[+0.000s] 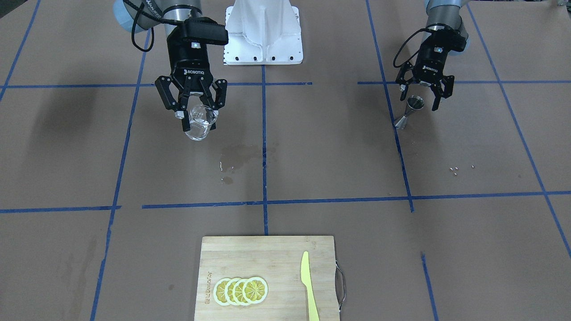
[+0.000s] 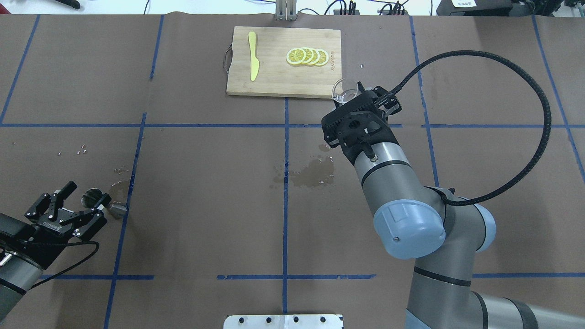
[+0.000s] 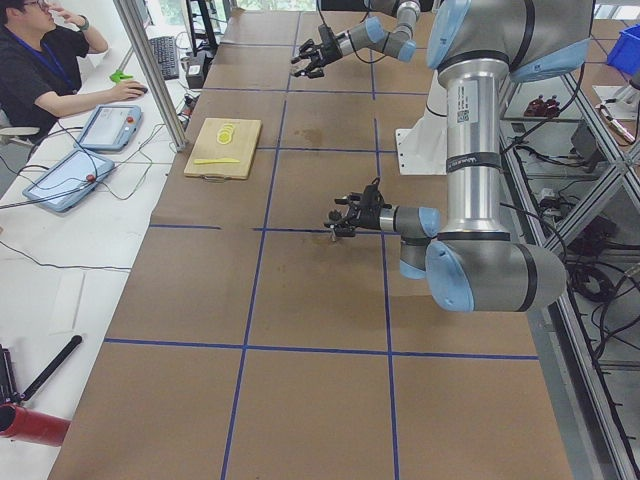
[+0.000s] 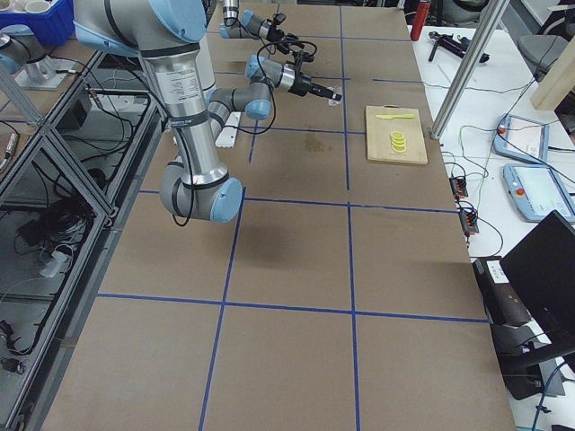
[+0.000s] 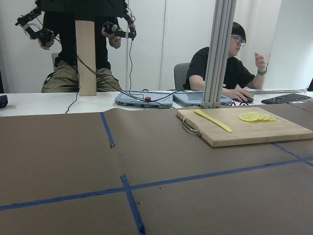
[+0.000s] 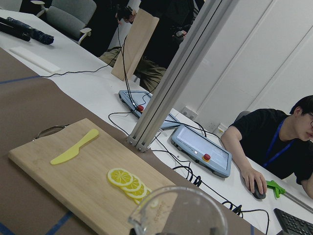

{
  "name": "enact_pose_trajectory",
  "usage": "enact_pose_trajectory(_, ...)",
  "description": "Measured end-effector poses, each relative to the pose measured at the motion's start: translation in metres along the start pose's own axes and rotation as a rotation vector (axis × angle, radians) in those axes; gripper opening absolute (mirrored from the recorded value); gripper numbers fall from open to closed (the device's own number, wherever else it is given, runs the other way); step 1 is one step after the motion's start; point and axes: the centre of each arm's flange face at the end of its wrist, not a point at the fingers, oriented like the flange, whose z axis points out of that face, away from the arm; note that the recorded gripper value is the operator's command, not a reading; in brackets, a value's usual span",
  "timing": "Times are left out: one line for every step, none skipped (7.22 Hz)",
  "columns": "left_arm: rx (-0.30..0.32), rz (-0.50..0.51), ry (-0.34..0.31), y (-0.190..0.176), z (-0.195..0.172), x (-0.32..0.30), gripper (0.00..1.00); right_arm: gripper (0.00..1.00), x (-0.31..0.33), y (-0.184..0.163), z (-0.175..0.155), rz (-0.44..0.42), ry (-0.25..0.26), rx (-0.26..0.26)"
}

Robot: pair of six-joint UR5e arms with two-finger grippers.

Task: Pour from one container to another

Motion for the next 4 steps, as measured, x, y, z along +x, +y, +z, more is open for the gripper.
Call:
enact_pose_trajectory(-0.007,-0.010,0.017,-0.007,0.000,0.001,0.99,0.00,0.000,0.000,0.000,0.000,0.000,0.000)
enact_pose_trajectory(-0.020,0.003,0.038,-0.016,0.005,-0.004,0.99,0.00,0.000,0.000,0.000,0.001,0.000,0.000)
enact_pose_trajectory(-0.027,0.039,0.064,-0.030,0.013,-0.014,0.99,0.00,0.000,0.000,0.000,0.001,0.000,0.000)
enact_pose_trajectory(-0.029,0.087,0.101,-0.050,0.023,-0.030,0.99,0.00,-0.001,0.000,0.000,0.002,-0.001,0.000)
